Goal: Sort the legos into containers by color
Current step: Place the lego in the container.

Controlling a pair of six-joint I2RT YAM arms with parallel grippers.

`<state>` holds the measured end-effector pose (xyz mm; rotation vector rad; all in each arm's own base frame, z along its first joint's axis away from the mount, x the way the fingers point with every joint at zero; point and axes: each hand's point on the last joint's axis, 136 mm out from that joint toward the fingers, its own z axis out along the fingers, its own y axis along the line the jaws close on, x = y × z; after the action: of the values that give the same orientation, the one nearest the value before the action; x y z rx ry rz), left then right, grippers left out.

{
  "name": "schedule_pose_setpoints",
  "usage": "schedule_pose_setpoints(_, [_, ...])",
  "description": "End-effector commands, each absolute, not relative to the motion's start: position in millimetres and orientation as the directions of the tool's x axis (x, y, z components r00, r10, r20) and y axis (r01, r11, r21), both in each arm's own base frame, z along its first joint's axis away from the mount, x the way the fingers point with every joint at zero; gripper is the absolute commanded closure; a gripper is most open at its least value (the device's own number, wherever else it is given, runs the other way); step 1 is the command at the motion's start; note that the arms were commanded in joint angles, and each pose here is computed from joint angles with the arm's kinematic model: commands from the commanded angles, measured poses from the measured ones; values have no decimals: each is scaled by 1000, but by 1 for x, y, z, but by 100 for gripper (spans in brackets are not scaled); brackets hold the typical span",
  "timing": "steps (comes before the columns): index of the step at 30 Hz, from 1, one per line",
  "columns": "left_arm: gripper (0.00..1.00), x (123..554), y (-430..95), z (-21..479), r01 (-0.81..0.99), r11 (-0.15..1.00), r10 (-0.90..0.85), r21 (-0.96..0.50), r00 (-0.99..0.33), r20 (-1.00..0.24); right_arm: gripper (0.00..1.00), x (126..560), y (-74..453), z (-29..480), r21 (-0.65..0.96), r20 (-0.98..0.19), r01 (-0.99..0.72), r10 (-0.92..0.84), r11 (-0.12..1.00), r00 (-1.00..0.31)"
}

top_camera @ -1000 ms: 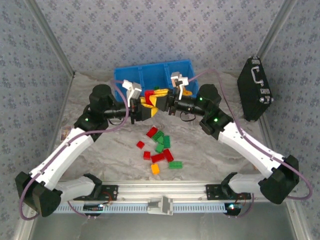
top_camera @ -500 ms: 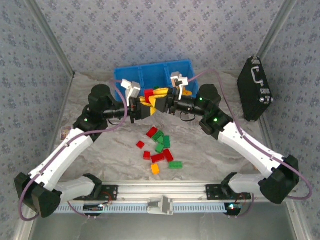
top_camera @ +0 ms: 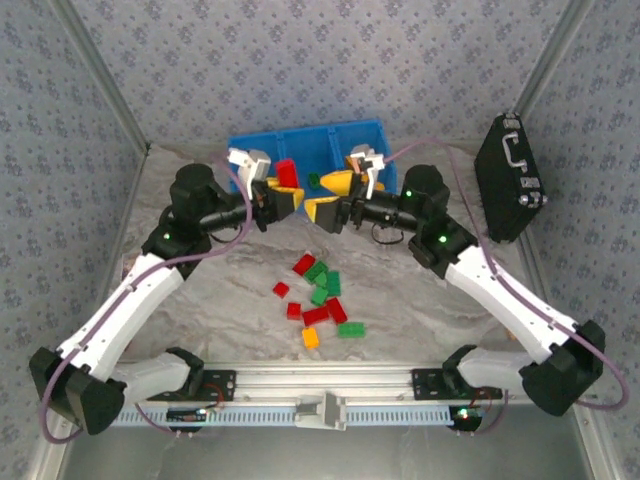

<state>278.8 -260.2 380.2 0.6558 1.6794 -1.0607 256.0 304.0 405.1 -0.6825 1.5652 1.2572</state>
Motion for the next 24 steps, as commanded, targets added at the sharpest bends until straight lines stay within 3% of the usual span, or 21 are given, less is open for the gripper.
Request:
schedule_pose_setpoints(1, [98,314,-244,370,711,641,-22,-288,-359,-933,1,261,278,371,352,-925,-815,39,460,-378])
schedule_pose_setpoints(4, [97,346,-227,352,576,780,13,-246,-408,-913,1,272,254,310,370,-856,-713,-80,595,-511])
schedule_pose_setpoints(8, [96,387,-197,316,354,925,83,-141,-548,-832,3,261,232,240,399,-722,-598,-164,695,-672])
schedule_pose_setpoints(14, [95,428,-195,272,286,944,70,-162,-658,-749,6,241,214,192,388,-609,-499,-191,775,-770])
schedule_pose_setpoints(24, [94,479,-192,193,205,958,55,-202,-819,-571,9,172,213,139,391,-443,-491,-309,778,-842])
